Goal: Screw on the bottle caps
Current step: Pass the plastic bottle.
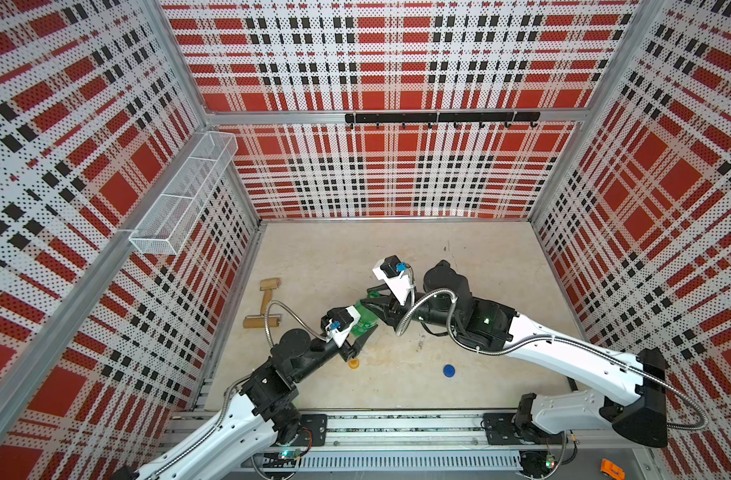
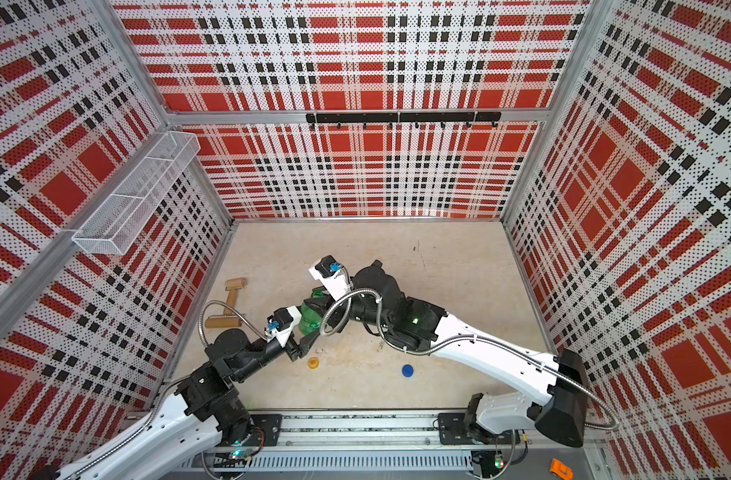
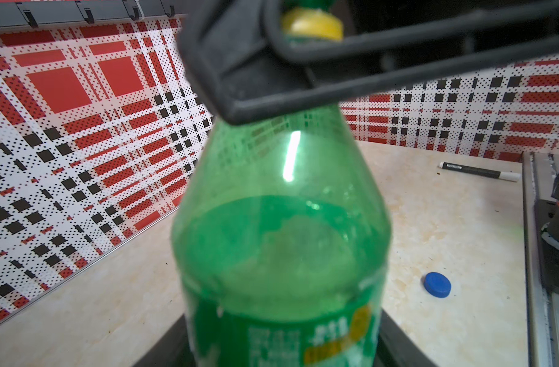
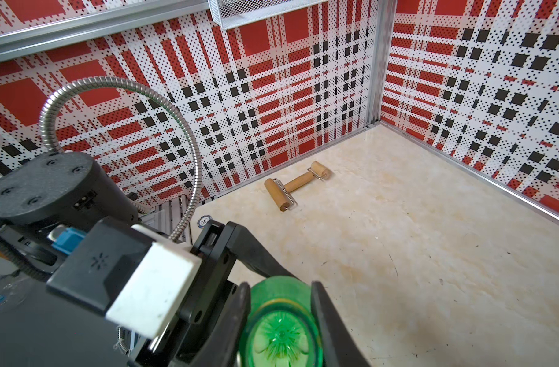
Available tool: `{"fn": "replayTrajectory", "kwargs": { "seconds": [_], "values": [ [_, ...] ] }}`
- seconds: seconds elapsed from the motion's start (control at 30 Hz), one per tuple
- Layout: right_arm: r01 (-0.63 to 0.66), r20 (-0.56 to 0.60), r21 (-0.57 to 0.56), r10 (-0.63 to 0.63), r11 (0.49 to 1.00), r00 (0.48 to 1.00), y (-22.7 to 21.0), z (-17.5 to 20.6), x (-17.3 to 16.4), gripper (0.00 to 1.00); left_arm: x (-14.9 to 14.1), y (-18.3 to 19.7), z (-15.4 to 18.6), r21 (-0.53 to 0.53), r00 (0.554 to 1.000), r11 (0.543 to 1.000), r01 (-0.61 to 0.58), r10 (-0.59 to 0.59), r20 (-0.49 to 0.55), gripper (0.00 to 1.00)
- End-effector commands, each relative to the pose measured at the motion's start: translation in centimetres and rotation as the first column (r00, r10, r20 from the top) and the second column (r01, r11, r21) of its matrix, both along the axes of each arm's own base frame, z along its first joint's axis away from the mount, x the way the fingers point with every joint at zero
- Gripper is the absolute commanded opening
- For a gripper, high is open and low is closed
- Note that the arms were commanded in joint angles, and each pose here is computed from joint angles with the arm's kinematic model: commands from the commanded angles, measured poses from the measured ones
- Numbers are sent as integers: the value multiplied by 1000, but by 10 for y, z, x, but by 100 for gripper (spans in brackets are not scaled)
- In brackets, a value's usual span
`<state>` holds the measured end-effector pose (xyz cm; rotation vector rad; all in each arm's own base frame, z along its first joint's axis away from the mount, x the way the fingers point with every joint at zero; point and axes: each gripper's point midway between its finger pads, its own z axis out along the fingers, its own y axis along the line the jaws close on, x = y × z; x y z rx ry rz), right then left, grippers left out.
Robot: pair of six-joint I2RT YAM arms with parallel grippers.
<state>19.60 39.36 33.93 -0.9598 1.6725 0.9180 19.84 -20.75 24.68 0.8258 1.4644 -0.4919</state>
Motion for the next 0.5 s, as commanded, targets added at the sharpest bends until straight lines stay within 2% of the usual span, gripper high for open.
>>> {"fn": "replayTrajectory", "kwargs": {
  "seconds": [0.0,0.2,0.33,0.47],
  "values": [
    [-29,34,56,28,998,999,5,19,-5,0,-2,-1,0,2,1000,1000,8,-8,6,64],
    [-41,25,59,39,997,999,8,19,-7,0,-2,0,2,3,1000,1000,10,-10,18,56],
    [-51,19,66,50,997,999,9,18,-9,0,-2,0,3,0,1000,1000,6,-6,22,56],
    [-55,16,75,54,996,998,9,18,-10,16,-2,1,3,-1,1000,1000,4,-4,23,54]
  ]
}}
